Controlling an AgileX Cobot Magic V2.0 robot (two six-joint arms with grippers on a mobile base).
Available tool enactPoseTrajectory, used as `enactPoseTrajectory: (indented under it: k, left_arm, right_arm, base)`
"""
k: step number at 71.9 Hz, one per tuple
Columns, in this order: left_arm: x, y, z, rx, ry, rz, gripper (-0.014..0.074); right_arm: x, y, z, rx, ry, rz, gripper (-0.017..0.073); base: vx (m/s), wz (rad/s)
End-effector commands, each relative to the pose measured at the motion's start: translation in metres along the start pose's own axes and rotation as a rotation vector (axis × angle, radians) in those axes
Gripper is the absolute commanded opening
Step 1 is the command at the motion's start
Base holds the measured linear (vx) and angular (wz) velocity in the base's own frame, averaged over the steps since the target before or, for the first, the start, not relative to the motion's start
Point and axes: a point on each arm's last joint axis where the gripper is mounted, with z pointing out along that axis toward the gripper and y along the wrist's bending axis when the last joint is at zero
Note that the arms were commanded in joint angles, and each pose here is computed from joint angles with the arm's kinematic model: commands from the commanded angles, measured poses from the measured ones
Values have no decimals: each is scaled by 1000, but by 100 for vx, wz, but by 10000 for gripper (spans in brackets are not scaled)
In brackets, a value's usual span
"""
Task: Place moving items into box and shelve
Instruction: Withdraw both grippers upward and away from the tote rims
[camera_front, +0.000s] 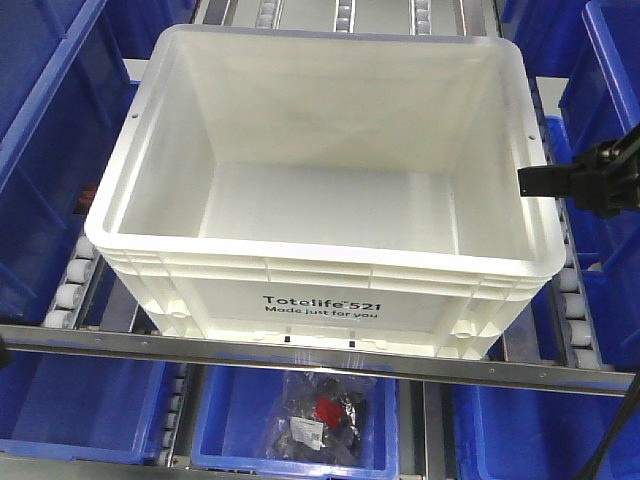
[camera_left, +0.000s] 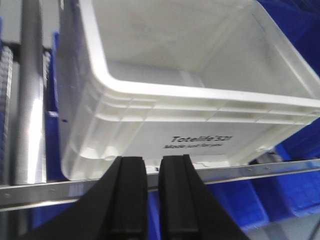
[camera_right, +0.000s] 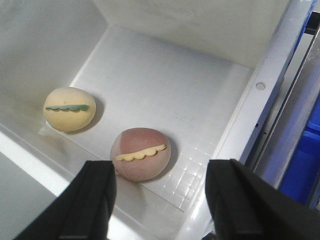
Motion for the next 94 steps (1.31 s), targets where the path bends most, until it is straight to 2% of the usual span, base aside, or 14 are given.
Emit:
enactPoseTrajectory:
  k: [1, 4, 5, 8, 11, 14, 19, 27, 36, 43, 49, 55, 94]
  left_arm:
    - [2, 4, -5, -9, -128, 27, 236]
    - [13, 10, -4, -28, -140, 49, 235]
    - [16, 12, -2, -28, -154, 27, 232]
    - [22, 17, 1, -36, -191, 11, 219]
    - [29, 23, 6, -53, -231, 17, 196]
    - [35, 30, 11, -73, -273, 41, 166]
    - [44, 41, 20, -123, -321, 109, 98]
    - [53, 50, 29, -161, -371, 191, -3]
    - [69, 60, 39, -181, -425, 274, -8]
    - [73, 63, 41, -217, -358, 309, -8]
    - [77, 67, 41, -275, -317, 290, -8]
    - [75, 69, 40, -310, -332, 281, -7]
    - [73, 68, 39, -309, -356, 284, -6]
  right_arm:
    - [-13, 5, -13, 7, -100, -9, 448]
    - [-13, 5, -13, 7, -100, -9, 448]
    - [-13, 5, -13, 7, -100, -9, 448]
    - [-13, 5, -13, 7, -100, -9, 448]
    - [-13, 5, -13, 7, -100, -9, 448]
    - [-13, 5, -13, 7, -100, -9, 448]
    - [-13, 5, -13, 7, -100, -9, 448]
    - [-13, 5, -13, 7, -100, -9, 448]
    - [-13, 5, -13, 9, -104, -9, 448]
    - [-13, 5, -13, 9, -104, -9, 448]
    - [-13, 5, -13, 9, -104, -9, 448]
    - [-13, 5, -13, 9, -104, -9, 448]
    - [-13, 5, -13, 9, -104, -9, 448]
  base:
    - [0, 0]
    - [0, 0]
    - [0, 0]
    - [0, 0]
    - [0, 0]
    - [0, 0]
    - [0, 0]
    - [0, 0]
    - [0, 0]
    - [0, 0]
    - [0, 0]
    - [0, 0]
    - [0, 0]
